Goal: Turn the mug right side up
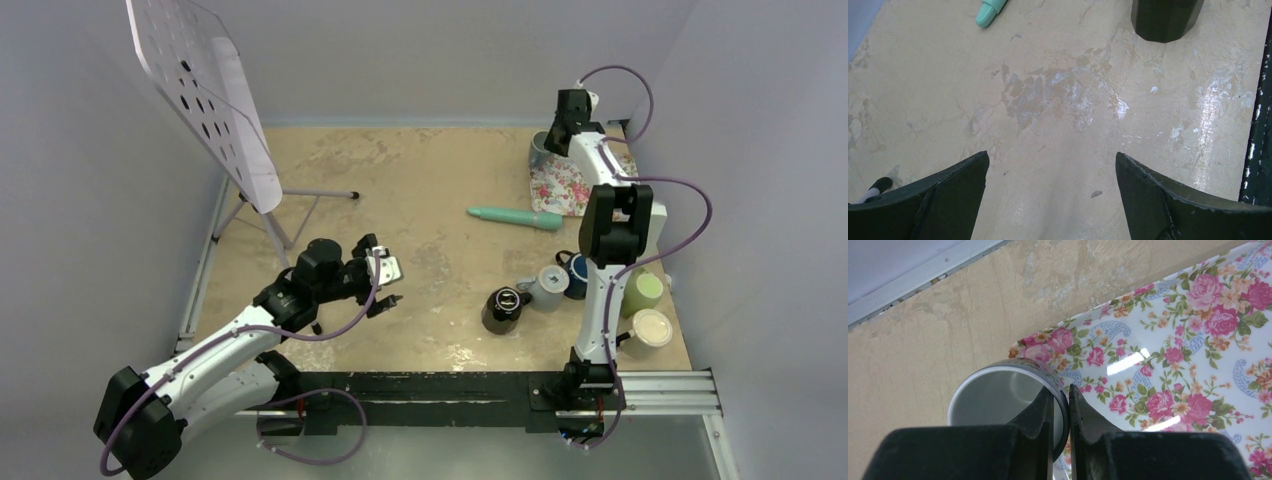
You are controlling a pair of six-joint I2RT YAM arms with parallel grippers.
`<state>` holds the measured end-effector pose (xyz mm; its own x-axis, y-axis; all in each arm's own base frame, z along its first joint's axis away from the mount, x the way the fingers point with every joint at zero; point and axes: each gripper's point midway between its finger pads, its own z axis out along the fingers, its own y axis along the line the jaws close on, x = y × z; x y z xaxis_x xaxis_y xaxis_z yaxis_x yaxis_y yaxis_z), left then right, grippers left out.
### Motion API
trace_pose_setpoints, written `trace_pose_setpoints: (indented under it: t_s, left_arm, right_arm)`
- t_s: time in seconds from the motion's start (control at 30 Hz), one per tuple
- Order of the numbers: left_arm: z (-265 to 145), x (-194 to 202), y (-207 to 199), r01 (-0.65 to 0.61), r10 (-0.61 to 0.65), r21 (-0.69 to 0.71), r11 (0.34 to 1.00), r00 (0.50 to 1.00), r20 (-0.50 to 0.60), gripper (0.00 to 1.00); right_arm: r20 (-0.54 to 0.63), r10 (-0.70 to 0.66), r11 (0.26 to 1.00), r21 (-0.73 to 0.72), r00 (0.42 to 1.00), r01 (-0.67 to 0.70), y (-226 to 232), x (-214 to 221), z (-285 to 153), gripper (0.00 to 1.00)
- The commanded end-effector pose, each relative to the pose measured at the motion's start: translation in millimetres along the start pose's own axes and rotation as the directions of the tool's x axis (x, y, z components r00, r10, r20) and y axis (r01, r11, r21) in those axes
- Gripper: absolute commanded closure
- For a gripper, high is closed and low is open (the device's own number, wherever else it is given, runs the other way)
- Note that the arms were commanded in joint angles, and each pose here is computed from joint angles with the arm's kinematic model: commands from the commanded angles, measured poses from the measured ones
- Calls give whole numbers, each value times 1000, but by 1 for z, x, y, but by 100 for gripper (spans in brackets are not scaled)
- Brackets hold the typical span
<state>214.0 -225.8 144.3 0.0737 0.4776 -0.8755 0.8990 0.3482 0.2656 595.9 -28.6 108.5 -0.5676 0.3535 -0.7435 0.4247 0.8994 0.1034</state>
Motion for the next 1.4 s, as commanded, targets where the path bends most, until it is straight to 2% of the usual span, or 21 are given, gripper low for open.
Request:
trace_pose_setpoints:
  t_s: [0.0, 0.2, 0.7, 0.87, 1.1, 1.2, 1.27, 1.37]
  left_arm:
    - [2, -9, 6, -10, 10, -17, 1000, 999, 42, 0]
    - [4, -14, 12, -27, 29, -32, 999, 998, 62, 0]
    - [6, -20, 11, -39, 39, 2, 999, 996, 77, 0]
    - [6, -22, 11, -41, 41, 6, 999, 996, 81, 0]
    - [6, -23, 10, -57, 56, 14, 998, 995, 85, 1]
    - [6, -26, 9, -68, 66, 18, 997, 993, 98, 1]
    - [7, -26, 9, -73, 70, 20, 997, 992, 102, 1]
    - [5, -29, 10, -72, 70, 14, 997, 991, 110, 1]
  right_arm:
    - [122, 87, 996, 6, 989, -88, -12, -46, -19, 100]
    - [105, 72, 995, 55, 992, -78, -22, -34, -10, 100]
    - [25, 41, 999, -3, 999, -41, -6, -19, 17, 100]
    - [13, 19, 1000, -3, 1000, -19, -5, -17, 16, 96]
    - [51, 13, 1000, 1, 999, -13, -3, -26, 2, 98]
    - [45, 0, 1000, -1, 999, 0, 1, -21, 8, 93]
    - [28, -29, 999, -22, 999, 29, 19, -12, 8, 85]
    - [19, -37, 999, -12, 999, 37, 22, -10, 5, 58]
